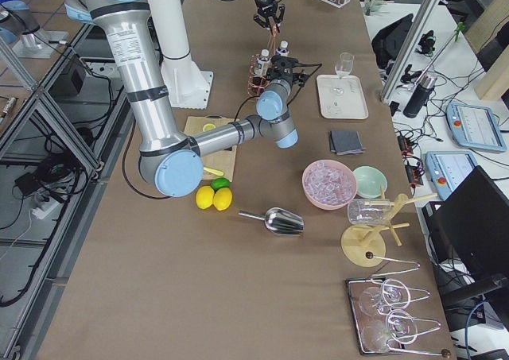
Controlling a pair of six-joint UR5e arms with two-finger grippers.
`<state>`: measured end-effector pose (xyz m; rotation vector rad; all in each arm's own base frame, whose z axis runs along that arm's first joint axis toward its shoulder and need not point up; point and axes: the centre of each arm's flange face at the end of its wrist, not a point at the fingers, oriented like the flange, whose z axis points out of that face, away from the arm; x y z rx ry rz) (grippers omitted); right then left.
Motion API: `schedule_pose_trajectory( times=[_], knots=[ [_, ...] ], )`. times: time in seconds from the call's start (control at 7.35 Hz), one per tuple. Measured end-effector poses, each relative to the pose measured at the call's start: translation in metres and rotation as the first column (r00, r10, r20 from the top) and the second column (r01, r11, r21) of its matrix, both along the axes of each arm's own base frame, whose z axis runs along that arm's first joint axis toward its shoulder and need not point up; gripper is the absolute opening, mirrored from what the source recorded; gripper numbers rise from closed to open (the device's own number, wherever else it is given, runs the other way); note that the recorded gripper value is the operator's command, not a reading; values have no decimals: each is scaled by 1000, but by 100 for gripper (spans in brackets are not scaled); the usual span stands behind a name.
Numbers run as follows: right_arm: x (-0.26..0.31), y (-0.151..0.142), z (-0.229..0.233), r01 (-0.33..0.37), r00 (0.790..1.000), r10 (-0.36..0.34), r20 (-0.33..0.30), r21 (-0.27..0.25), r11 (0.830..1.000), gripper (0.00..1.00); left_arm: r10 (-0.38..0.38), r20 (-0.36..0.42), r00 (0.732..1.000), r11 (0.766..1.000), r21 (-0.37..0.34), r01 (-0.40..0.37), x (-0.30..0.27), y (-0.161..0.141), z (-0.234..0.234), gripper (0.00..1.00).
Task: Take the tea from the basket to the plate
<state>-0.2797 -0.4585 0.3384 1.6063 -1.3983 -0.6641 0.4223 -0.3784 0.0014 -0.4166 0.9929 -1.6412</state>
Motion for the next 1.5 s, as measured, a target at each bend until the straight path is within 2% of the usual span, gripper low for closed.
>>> schedule_pose_trajectory(
  times=[0.54, 0.95, 1.5],
  knots=[
    [-13, 3, -3, 0, 1000, 0, 14, -8, 1000, 99, -5, 2, 1000, 1000, -1, 5, 7, 0, 3, 0],
    [-57, 21, -17, 69, 998, -68, 12, -17, 997, 98, -3, -10, 1000, 1000, 2, 3, 2, 4, 0, 0],
    [-120, 19, -25, 134, 990, -136, -35, -61, 989, 96, 3, -5, 1000, 1000, 0, -3, 6, 7, 2, 0]
  ],
)
